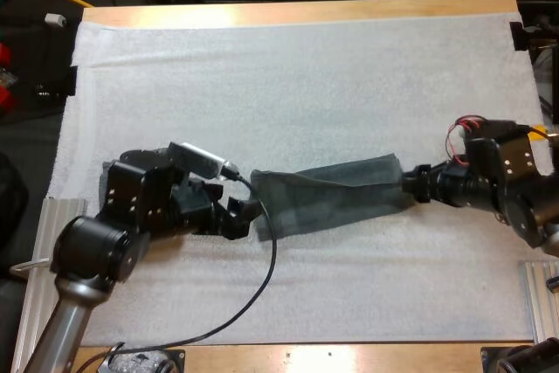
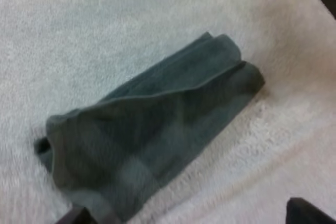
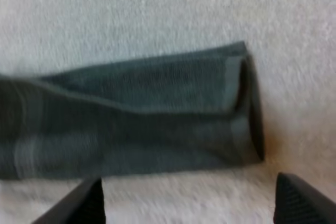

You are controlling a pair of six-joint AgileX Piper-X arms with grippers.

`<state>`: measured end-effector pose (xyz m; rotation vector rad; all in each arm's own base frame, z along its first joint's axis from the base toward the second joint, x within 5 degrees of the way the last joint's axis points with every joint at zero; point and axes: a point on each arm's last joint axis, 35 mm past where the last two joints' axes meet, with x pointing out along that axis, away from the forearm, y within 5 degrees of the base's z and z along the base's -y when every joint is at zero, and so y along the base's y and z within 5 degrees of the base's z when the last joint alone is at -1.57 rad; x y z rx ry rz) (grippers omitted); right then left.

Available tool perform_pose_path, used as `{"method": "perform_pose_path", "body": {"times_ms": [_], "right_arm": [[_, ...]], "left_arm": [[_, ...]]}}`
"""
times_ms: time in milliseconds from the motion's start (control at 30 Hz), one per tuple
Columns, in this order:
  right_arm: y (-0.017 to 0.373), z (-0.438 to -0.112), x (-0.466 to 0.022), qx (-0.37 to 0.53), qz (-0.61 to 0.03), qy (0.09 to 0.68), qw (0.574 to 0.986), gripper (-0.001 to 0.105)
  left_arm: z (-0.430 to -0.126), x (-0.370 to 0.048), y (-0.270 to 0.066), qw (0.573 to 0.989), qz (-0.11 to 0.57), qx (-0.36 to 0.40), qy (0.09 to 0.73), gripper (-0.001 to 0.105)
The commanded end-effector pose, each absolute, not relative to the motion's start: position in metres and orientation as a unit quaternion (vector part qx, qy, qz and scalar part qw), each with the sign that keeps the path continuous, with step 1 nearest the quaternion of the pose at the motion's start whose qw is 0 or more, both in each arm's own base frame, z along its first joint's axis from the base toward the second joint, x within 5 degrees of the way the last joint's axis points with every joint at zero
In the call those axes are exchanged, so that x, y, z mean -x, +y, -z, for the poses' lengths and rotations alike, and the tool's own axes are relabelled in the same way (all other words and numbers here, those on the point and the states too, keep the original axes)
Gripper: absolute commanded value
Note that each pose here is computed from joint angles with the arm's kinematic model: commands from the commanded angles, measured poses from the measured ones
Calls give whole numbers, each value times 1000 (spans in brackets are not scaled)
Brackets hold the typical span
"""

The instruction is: Pick towel from pile, fold and stack

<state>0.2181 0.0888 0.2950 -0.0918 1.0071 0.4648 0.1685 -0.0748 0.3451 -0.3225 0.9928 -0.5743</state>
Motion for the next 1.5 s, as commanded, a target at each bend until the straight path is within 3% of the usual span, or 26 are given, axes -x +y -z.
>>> {"method": "perform_pose_path", "body": {"times_ms": [0, 133, 200, 367, 400, 600, 1133, 1467], "right_arm": [[86, -299, -213, 60, -227, 483, 844, 64], [84, -297, -210, 73, -231, 499, 832, 57], [86, -297, -210, 72, -236, 496, 832, 46], [96, -301, -212, 76, -255, 468, 843, 3], [99, -301, -212, 78, -259, 462, 844, 0], [120, -295, -215, 83, -284, 461, 837, 0], [163, -241, -277, 94, -260, 582, 765, 0], [173, -203, -295, 105, -249, 629, 729, 0]], "left_arm": [[-349, -163, -74, 827, 265, 155, 471, 70], [-350, -155, -71, 824, 262, 156, 478, 70], [-350, -154, -70, 822, 260, 155, 481, 70], [-349, -154, -70, 821, 259, 158, 484, 70], [-349, -154, -70, 821, 259, 158, 484, 70], [-349, -154, -70, 821, 259, 158, 484, 70], [-349, -154, -70, 821, 259, 158, 484, 70], [-349, -153, -70, 819, 262, 159, 484, 70]]}}
